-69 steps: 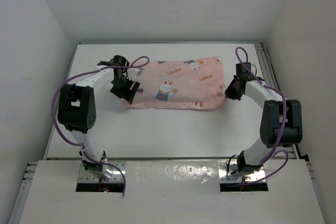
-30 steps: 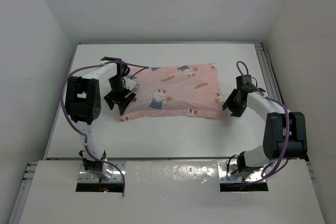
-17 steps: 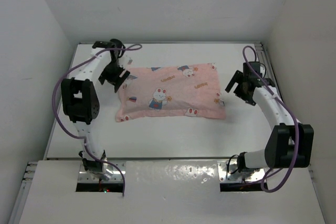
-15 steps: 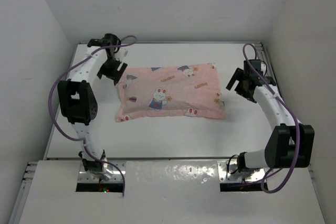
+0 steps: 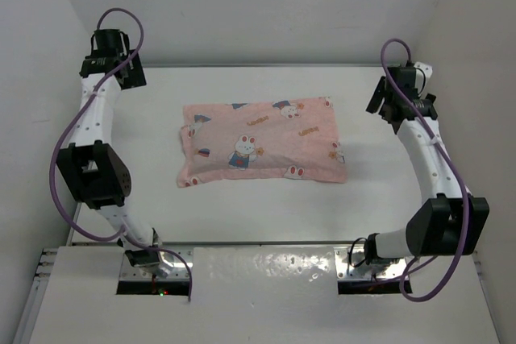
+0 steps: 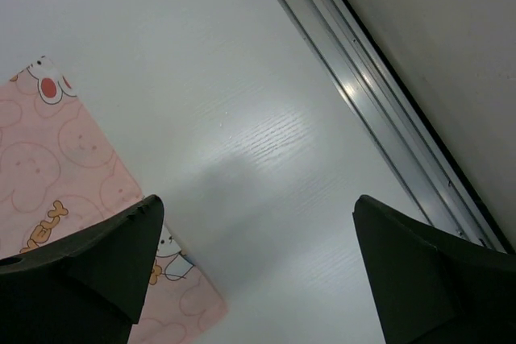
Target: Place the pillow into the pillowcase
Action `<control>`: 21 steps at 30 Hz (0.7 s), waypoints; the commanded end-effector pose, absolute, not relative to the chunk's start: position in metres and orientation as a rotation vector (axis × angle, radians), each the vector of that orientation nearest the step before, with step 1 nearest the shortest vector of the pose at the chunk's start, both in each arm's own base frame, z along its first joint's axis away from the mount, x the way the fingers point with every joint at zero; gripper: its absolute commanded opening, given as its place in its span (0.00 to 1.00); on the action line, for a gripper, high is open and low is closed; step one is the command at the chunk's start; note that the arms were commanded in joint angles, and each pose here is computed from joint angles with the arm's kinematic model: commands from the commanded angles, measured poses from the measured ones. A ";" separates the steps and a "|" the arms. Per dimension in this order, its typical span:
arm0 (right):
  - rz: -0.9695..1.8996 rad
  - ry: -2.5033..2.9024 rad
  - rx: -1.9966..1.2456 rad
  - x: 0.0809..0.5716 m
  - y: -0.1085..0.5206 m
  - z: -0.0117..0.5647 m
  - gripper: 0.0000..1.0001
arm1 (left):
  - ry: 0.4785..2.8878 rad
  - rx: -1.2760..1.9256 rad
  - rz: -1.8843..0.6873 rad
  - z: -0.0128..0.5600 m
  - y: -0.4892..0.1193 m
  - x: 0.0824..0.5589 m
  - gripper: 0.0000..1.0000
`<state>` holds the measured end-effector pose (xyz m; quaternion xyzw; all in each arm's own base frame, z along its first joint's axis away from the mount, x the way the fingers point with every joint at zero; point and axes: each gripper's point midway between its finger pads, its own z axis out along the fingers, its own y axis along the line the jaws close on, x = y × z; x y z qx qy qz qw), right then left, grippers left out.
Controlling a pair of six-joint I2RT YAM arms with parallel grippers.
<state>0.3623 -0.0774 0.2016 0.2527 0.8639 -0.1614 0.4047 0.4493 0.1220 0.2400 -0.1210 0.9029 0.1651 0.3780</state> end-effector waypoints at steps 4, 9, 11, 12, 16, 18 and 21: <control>-0.442 2.175 0.625 0.368 -0.083 0.210 0.99 | 2.245 -0.395 0.367 0.247 0.119 0.457 0.82; -0.438 2.163 0.627 0.367 -0.083 0.213 0.99 | 2.247 -0.393 0.371 0.246 0.120 0.455 0.83; -0.429 2.160 0.625 0.366 -0.082 0.214 0.99 | 2.253 -0.385 0.358 0.245 0.118 0.455 0.83; -0.421 2.156 0.624 0.366 -0.082 0.215 0.99 | 2.256 -0.384 0.356 0.244 0.118 0.456 0.83; -0.385 2.123 0.616 0.369 -0.079 0.220 0.99 | 2.250 -0.379 0.339 0.247 0.116 0.458 0.83; -0.351 2.119 0.601 0.369 -0.074 0.221 0.99 | 2.249 -0.376 0.336 0.248 0.116 0.458 0.83; -0.325 2.119 0.575 0.370 -0.070 0.221 0.99 | 2.256 -0.372 0.332 0.245 0.115 0.457 0.83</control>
